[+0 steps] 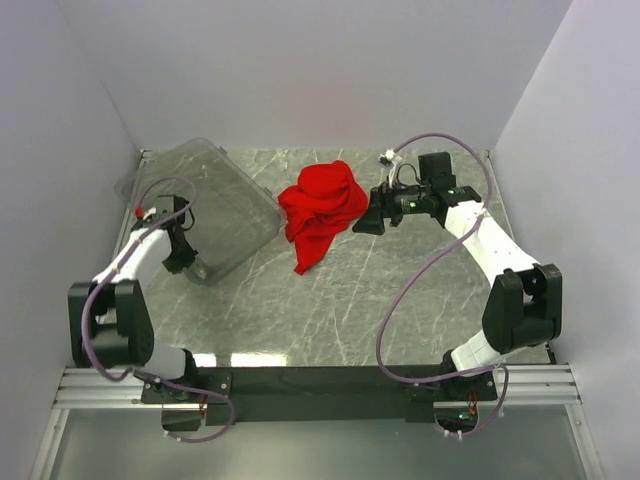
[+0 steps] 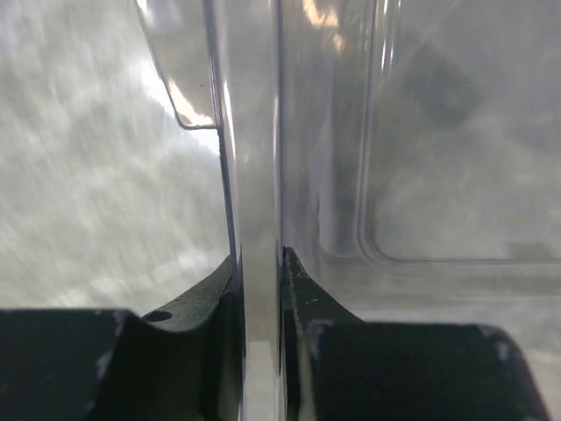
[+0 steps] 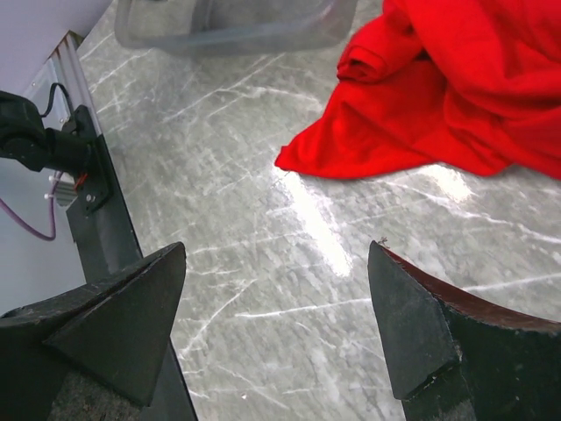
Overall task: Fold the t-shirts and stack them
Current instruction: Adjust the bin at the corner of the board.
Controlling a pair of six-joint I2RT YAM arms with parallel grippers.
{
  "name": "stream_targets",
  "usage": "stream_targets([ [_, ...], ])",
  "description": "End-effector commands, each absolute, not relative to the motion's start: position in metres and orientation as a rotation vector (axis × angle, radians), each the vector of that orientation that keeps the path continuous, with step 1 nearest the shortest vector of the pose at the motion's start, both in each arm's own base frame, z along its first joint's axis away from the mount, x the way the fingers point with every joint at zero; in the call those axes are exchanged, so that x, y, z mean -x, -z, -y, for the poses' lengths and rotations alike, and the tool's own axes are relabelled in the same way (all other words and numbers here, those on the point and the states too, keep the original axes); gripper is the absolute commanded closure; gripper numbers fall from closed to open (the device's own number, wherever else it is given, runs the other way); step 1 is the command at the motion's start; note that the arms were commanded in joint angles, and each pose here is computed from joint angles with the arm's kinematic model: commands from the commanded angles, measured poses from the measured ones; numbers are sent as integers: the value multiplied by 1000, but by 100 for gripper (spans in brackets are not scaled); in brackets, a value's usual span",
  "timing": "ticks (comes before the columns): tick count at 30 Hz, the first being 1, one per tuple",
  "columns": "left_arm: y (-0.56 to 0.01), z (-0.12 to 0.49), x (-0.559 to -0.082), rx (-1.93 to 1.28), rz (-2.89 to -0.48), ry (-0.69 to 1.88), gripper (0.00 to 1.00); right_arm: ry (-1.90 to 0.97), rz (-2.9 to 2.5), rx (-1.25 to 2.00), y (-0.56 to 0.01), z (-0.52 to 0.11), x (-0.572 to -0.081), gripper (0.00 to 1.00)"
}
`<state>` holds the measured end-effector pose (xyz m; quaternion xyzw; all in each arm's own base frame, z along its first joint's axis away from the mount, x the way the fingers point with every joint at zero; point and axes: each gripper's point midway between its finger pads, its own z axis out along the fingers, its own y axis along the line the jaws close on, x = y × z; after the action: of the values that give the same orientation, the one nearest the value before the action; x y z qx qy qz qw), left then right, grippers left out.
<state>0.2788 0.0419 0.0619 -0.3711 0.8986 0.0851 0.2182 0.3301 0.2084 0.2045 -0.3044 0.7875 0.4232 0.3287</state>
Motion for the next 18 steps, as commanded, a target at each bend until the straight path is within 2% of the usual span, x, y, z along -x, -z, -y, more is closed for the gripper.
stream_targets([
  [1, -77, -90, -301, 756, -2478, -563, 100, -1097, -1969, 824, -227, -199, -326, 10],
  [3, -78, -102, -314, 681, -2483, -647, 100, -1103, -1971, 816, -227, -194, -325, 10],
  [7, -78, -110, -336, 462, -2557, -648, 100, -1095, -1979, 802, -223, -183, -324, 10],
  [13, -77, -145, -339, 335, -2575, -880, 98, -1117, -1995, 790, -216, -180, -319, 10],
  [15, -84, -172, -329, 406, -2511, -1100, 84, -1121, -1990, 797, -216, -179, -318, 10],
  [18, -89, -186, -328, 531, -2482, -1097, 69, -1128, -1991, 805, -215, -179, -317, 10],
])
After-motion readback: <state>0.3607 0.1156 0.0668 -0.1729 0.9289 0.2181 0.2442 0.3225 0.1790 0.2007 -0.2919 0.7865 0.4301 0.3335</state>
